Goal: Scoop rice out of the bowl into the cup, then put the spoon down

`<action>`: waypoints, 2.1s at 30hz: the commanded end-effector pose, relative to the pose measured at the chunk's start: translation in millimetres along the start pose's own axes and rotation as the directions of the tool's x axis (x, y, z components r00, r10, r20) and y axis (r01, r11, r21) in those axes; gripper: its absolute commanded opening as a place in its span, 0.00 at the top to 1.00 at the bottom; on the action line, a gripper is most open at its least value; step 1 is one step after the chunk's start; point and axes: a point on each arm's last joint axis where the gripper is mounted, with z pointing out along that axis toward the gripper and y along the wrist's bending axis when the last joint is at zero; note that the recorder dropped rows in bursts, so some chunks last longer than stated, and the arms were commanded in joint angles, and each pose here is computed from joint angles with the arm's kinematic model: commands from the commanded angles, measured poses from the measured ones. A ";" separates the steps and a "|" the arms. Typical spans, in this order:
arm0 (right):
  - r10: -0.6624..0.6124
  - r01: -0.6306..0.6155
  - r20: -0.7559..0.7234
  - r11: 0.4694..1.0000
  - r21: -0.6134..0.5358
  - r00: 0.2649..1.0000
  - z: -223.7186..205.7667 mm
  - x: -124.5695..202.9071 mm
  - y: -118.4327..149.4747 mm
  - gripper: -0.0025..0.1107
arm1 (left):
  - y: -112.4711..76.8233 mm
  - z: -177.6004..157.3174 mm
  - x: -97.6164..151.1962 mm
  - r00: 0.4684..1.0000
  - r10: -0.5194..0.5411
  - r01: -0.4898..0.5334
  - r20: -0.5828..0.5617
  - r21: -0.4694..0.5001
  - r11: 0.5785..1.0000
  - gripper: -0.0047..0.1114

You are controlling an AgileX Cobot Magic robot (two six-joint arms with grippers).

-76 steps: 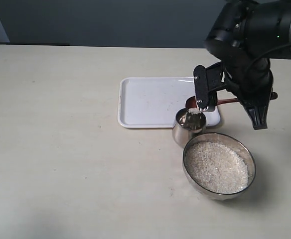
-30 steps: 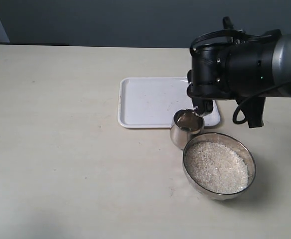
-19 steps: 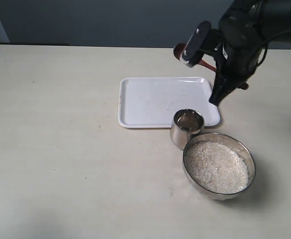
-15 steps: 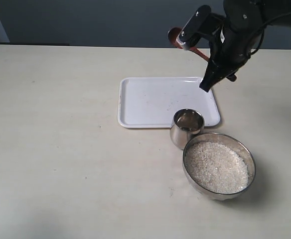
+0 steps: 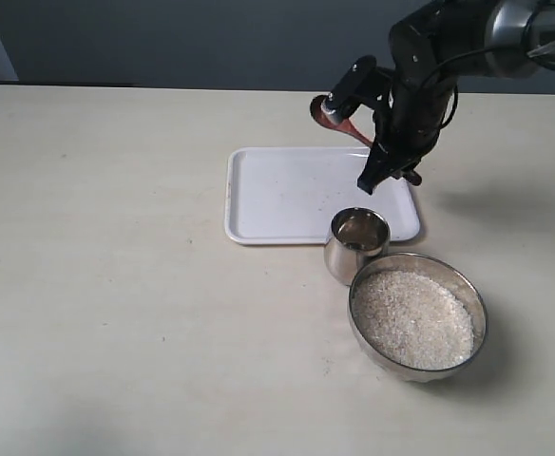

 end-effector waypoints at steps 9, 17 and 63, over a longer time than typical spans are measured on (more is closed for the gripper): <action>-0.006 0.005 -0.050 0.999 -0.031 0.999 25.4 -8.4 -0.8 0.76 | 0.5 -0.6 -2.0 1.000 -0.002 0.002 0.019 -0.005 1.000 0.96; -0.004 0.000 -0.083 0.999 -0.042 0.997 24.8 -6.7 -0.7 0.71 | 0.6 -0.6 -2.0 1.000 -0.002 0.002 0.018 -0.007 1.000 0.96; 0.458 -0.459 0.673 0.867 -0.193 0.581 -295.4 229.8 83.1 0.98 | 0.6 -0.6 -2.0 1.000 -0.002 0.002 0.018 -0.007 1.000 0.96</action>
